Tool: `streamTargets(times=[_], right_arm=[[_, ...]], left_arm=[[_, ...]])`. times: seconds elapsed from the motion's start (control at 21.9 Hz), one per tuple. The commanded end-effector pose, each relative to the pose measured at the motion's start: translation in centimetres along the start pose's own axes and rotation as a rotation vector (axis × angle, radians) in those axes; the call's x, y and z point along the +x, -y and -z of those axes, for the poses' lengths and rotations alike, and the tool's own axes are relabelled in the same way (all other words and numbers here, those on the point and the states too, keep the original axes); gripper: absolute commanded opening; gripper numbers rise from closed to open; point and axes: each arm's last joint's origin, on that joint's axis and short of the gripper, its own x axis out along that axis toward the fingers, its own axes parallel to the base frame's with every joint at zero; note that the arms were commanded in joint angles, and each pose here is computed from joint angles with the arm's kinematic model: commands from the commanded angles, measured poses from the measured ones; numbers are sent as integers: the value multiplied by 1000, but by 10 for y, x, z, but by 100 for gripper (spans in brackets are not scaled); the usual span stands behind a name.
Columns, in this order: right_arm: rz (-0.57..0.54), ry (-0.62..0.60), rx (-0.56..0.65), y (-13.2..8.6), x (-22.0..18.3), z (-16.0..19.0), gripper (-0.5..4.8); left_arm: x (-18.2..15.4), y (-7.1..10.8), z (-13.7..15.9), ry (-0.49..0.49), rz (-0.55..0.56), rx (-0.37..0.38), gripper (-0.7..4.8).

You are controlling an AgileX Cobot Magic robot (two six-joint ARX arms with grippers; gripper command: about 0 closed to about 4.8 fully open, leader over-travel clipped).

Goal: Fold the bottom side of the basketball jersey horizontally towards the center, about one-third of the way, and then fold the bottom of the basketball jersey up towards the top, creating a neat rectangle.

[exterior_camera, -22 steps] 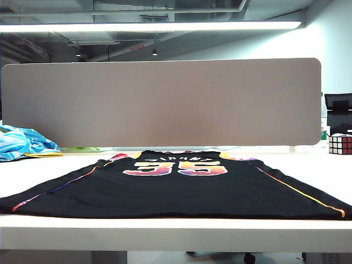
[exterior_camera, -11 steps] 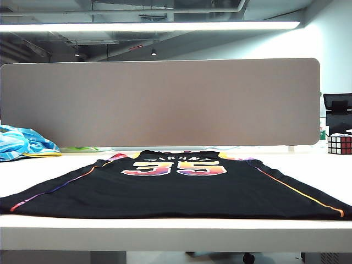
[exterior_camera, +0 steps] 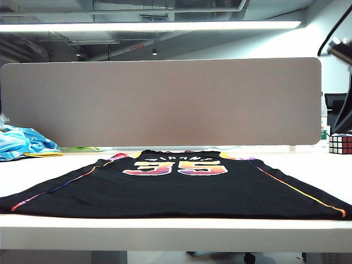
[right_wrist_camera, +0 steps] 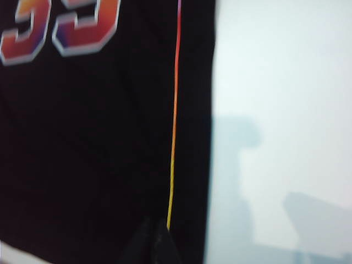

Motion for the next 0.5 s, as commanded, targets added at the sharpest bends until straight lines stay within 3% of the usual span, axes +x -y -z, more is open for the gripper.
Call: streamTargets(times=[0.05,0.23,0.37,0.5], right_arm=[[-16,-104,69,12,12,4,143],[-28,-177,105,22,21,8,171],[-25,-179,106,23,21,8,171],[-21,-186,102,23,21,9,172]], left_arm=[[12,-16,7,-99,4,-112,-6],[19,-28,17,-193,-29,-158,9],[19,-29,18,-197,-64,-145,132],[21,-28,19,-204,-72,-138,159]])
